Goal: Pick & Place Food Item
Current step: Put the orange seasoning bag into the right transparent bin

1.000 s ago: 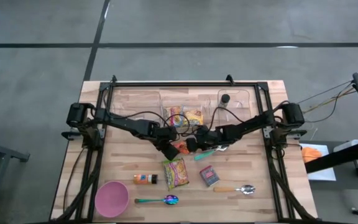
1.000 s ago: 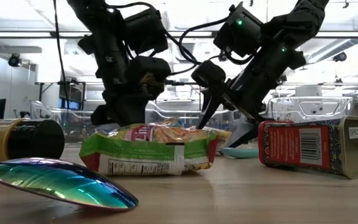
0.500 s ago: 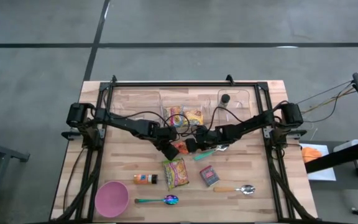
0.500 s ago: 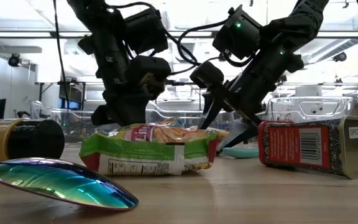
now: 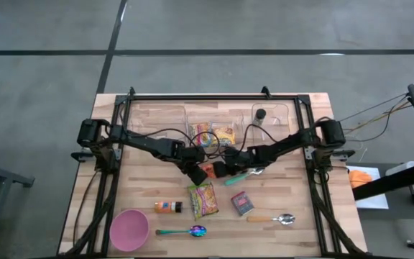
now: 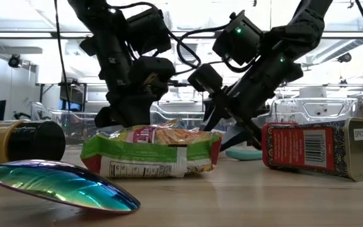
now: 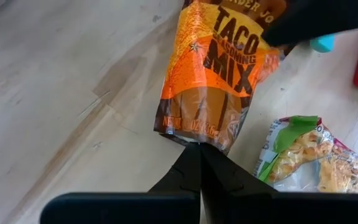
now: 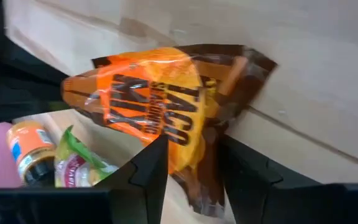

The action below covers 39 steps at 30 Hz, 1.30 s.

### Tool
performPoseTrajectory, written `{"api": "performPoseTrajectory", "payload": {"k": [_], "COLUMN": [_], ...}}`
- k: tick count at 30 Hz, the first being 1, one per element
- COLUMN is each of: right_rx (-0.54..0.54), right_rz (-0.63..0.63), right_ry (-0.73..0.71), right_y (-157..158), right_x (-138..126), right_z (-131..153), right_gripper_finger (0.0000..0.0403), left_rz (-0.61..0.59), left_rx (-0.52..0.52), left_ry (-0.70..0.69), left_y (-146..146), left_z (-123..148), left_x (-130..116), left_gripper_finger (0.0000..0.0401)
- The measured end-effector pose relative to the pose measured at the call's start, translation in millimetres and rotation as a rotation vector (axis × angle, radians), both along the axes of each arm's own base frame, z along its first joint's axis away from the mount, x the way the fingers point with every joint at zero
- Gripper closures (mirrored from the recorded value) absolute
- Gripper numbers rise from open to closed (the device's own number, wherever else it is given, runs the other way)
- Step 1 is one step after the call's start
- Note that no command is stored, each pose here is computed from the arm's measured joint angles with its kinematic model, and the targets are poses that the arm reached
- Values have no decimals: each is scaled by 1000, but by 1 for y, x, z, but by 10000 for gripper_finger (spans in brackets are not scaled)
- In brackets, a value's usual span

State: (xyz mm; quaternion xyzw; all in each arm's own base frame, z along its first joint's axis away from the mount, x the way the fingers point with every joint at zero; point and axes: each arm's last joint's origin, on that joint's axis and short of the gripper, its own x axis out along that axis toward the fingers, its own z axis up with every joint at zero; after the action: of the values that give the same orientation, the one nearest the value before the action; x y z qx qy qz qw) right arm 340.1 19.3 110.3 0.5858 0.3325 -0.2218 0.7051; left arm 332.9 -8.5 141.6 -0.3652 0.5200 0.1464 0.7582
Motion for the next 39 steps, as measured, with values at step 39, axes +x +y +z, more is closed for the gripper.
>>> {"api": "performPoseTrajectory", "payload": {"k": [39], "right_rx": [-193], "right_rz": [300], "right_ry": [-60], "right_y": [1], "right_x": [-20], "right_z": [52], "right_gripper_finger": [396], "left_rz": [-26], "left_rx": [-51], "left_ry": [-23], "left_y": [-1], "left_z": [15], "left_x": [-5], "left_gripper_finger": [360]}}
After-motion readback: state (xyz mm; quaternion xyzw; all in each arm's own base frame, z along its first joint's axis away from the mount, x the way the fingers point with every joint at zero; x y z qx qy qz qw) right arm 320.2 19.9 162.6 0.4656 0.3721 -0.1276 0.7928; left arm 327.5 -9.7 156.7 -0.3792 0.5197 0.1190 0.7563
